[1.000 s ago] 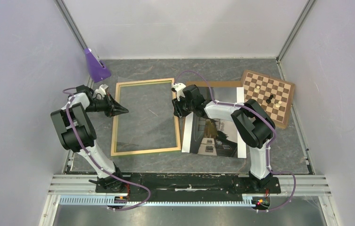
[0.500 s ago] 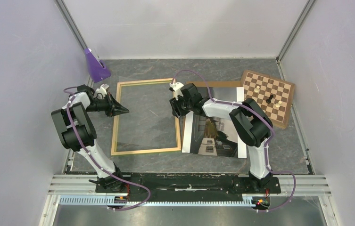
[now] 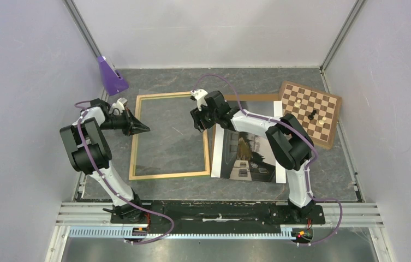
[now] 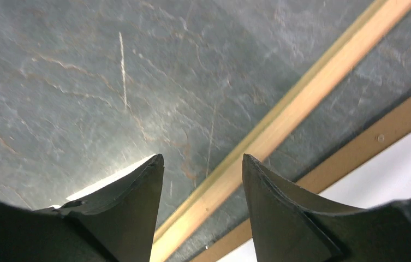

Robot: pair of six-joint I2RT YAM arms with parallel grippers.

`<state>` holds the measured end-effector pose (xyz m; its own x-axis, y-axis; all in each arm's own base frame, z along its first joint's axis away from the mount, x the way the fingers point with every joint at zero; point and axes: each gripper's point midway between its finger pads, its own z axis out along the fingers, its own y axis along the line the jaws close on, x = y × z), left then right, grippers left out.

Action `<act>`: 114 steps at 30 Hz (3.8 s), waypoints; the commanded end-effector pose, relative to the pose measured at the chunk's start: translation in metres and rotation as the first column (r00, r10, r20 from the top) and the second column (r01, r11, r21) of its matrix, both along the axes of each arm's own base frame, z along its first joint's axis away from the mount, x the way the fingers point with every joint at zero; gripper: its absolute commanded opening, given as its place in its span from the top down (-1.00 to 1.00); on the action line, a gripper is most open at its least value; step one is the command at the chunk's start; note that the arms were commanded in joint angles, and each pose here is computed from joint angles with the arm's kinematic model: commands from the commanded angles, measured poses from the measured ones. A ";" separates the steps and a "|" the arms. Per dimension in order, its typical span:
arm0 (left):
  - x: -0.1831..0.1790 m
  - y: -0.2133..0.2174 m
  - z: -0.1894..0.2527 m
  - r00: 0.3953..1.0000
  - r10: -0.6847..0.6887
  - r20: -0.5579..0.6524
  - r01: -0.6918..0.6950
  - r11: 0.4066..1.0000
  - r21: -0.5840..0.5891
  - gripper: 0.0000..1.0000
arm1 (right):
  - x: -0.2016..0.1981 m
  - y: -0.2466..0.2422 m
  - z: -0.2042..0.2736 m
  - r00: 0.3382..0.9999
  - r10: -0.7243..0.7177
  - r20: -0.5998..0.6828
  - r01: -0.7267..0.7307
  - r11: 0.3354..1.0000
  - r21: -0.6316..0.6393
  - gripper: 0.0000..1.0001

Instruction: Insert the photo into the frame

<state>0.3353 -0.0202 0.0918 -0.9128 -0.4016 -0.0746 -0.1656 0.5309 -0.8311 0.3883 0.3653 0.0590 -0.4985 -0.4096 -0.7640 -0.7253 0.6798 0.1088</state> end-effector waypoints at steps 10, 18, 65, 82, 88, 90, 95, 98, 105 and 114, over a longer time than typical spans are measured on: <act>0.003 -0.001 -0.002 0.999 -0.033 0.021 0.033 0.999 0.021 0.95 | -0.002 0.077 0.022 0.981 0.180 0.071 -0.183 0.982 0.046 -0.19; 0.001 0.000 -0.006 0.998 -0.049 0.038 0.048 0.998 0.042 0.95 | -0.021 0.116 0.026 0.946 0.307 0.101 -0.314 0.947 0.064 -0.20; -0.002 0.002 -0.029 0.997 -0.081 0.007 0.080 0.990 0.114 0.95 | -0.037 0.153 0.005 0.888 0.445 0.116 -0.454 0.889 0.063 -0.21; -0.002 0.005 -0.035 0.996 -0.089 0.003 0.087 0.984 0.154 0.95 | -0.037 0.159 -0.006 0.878 0.463 0.121 -0.471 0.881 0.050 -0.22; -0.002 0.008 -0.038 0.996 -0.091 0.005 0.089 0.980 0.176 0.95 | -0.036 0.159 -0.009 0.877 0.465 0.122 -0.473 0.880 0.044 -0.22; -0.002 0.009 -0.038 0.996 -0.093 0.004 0.091 0.979 0.184 0.94 | -0.036 0.160 -0.009 0.876 0.465 0.125 -0.473 0.880 0.043 -0.22; -0.003 0.011 -0.040 0.995 -0.095 0.001 0.093 0.976 0.197 0.86 | -0.035 0.160 -0.008 0.875 0.466 0.130 -0.475 0.879 0.039 -0.22; -0.002 0.012 -0.041 0.995 -0.096 0.000 0.094 0.974 0.207 0.81 | -0.034 0.159 -0.008 0.874 0.467 0.135 -0.475 0.880 0.033 -0.22; -0.002 0.013 -0.042 0.995 -0.098 -0.001 0.096 0.972 0.216 0.66 | -0.034 0.157 -0.011 0.874 0.467 0.135 -0.474 0.881 0.018 -0.22; -0.003 0.014 -0.045 0.995 -0.099 -0.009 0.098 0.970 0.222 0.30 | -0.034 0.149 -0.020 0.879 0.460 0.127 -0.462 0.887 -0.010 -0.21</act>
<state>0.3307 -0.0077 0.0480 -0.9411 -0.3188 -0.1131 -0.1516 0.6964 -0.7014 0.3516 0.5111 0.0400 -0.1915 -0.5523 -0.8113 -0.9625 0.2675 0.0450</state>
